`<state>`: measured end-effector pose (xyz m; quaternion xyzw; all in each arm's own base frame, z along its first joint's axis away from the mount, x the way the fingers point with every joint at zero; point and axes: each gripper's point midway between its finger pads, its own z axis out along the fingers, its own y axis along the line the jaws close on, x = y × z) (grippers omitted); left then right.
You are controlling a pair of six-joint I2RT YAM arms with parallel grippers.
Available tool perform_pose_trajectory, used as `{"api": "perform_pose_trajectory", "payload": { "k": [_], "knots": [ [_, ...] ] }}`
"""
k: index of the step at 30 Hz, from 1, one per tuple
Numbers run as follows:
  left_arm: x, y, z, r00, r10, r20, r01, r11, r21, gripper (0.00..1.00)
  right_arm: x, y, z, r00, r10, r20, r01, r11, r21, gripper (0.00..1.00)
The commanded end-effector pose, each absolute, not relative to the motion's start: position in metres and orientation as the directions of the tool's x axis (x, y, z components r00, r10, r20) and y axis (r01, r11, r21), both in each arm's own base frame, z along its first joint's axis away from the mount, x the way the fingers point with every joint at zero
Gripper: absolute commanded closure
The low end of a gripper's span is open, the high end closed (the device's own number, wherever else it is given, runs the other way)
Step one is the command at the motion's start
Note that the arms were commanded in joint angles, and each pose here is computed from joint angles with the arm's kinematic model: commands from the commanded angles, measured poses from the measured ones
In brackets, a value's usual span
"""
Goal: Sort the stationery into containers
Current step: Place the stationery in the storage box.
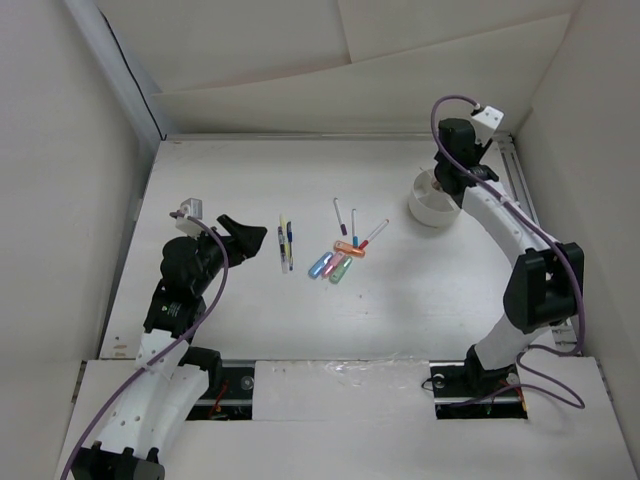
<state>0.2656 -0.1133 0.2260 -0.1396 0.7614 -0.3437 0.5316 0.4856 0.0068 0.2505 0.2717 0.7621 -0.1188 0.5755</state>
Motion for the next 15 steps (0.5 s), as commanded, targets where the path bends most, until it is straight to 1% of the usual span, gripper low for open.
{"api": "perform_pose_trajectory", "payload": {
  "k": [1,13,14,15],
  "knots": [
    [0.267,-0.113,0.236,-0.363,-0.585,-0.725,0.185,0.718,-0.671,0.29,0.494,0.011,0.26,-0.139,0.29,-0.947,0.552,0.817,0.17,0.65],
    [0.266,-0.113,0.234,-0.363,-0.585,-0.725,0.185,0.718,-0.671,0.29,0.492,0.024,0.258,-0.148,0.29,-0.946,0.539,0.825,0.168,0.65],
    [0.266,-0.113,0.234,-0.363,-0.585,-0.725,0.185,0.718,-0.671,0.29,0.491,0.023,0.256,-0.158,0.287,-0.945,0.541,0.826,0.16,0.57],
    [0.266,-0.113,0.234,-0.363,-0.585,-0.725,0.185,0.718,-0.671,0.29,0.492,0.023,0.249,-0.176,0.282,-0.943,0.544,0.827,0.146,0.45]
  ]
}}
